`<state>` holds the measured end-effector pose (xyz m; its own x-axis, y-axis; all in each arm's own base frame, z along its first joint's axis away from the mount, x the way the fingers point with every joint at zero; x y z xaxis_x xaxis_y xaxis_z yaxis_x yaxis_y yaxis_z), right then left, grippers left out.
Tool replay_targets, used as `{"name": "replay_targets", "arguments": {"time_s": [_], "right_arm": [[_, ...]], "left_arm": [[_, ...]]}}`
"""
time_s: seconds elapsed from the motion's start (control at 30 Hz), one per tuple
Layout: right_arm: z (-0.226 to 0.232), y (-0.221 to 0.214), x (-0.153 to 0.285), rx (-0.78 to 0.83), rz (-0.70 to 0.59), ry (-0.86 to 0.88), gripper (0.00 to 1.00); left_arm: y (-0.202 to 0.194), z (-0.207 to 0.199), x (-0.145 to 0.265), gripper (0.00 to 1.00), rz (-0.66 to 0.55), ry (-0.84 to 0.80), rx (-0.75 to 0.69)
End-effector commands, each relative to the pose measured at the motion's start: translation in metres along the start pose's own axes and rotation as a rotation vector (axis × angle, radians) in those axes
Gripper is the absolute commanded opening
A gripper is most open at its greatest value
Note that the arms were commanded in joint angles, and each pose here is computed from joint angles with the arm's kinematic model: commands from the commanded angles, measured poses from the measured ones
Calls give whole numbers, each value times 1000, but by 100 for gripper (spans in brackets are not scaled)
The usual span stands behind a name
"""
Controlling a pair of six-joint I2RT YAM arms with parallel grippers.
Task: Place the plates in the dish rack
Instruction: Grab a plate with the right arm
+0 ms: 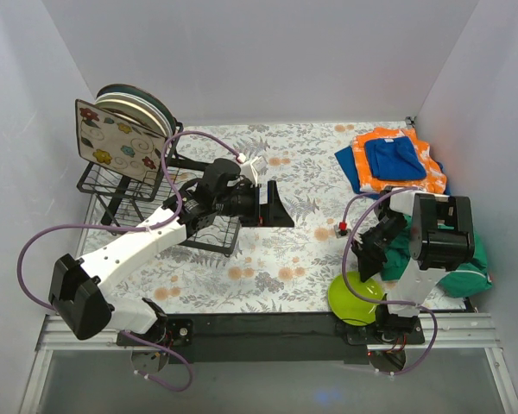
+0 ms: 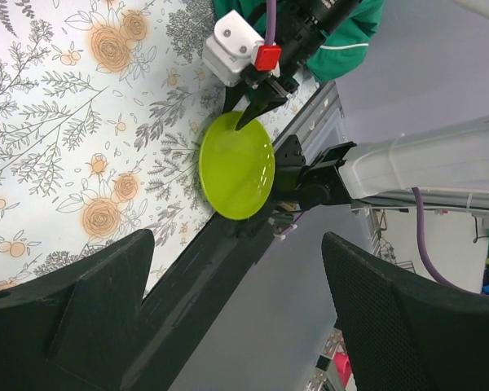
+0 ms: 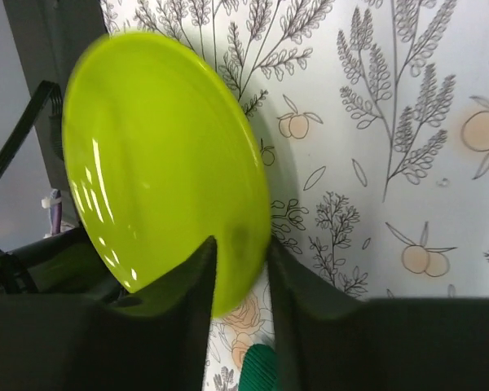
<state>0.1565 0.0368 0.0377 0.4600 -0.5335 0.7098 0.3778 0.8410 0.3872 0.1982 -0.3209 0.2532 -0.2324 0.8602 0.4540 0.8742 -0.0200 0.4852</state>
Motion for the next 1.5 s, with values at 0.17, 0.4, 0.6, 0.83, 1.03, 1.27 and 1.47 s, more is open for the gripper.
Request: {"name": "replay_targets", "arguments": {"time_s": [0.17,0.4,0.6,0.83,1.03,1.27,1.47], "right_arm": [[-31,8,8,64,-28,-158,1],[-29,43,27,62,-162,-145,1],[-22,91,54,67,-342,-155,1],[-13,141,84,107,-491,-168,1],[-1,167,94,109,-556,-145,1],[12,191,103,98,-605,-119,1],[14,203,113,91,-637,-133,1]], "left_arm": [[23,-20,23,83,-108,8,-119],[26,-22,31,83,-130,24,-136],[14,-8,20,83,-96,41,-73],[6,22,-5,83,-58,94,-86],[5,45,-34,82,-7,126,-149],[9,49,-65,73,62,116,-175],[9,41,-72,66,100,82,-193]]}}
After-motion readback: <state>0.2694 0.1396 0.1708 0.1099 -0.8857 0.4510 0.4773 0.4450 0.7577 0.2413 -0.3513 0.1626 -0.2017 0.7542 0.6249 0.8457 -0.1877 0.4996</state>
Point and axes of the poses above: each gripper's point midway between its finger pads, its own x axis back along the fingers, its own z axis along the line the jaws close on, y = z × x, the point moved 2 cm from there along x, back along the fingers, and after that the axes turned 1 degree about -x, right-handed, at the moved point
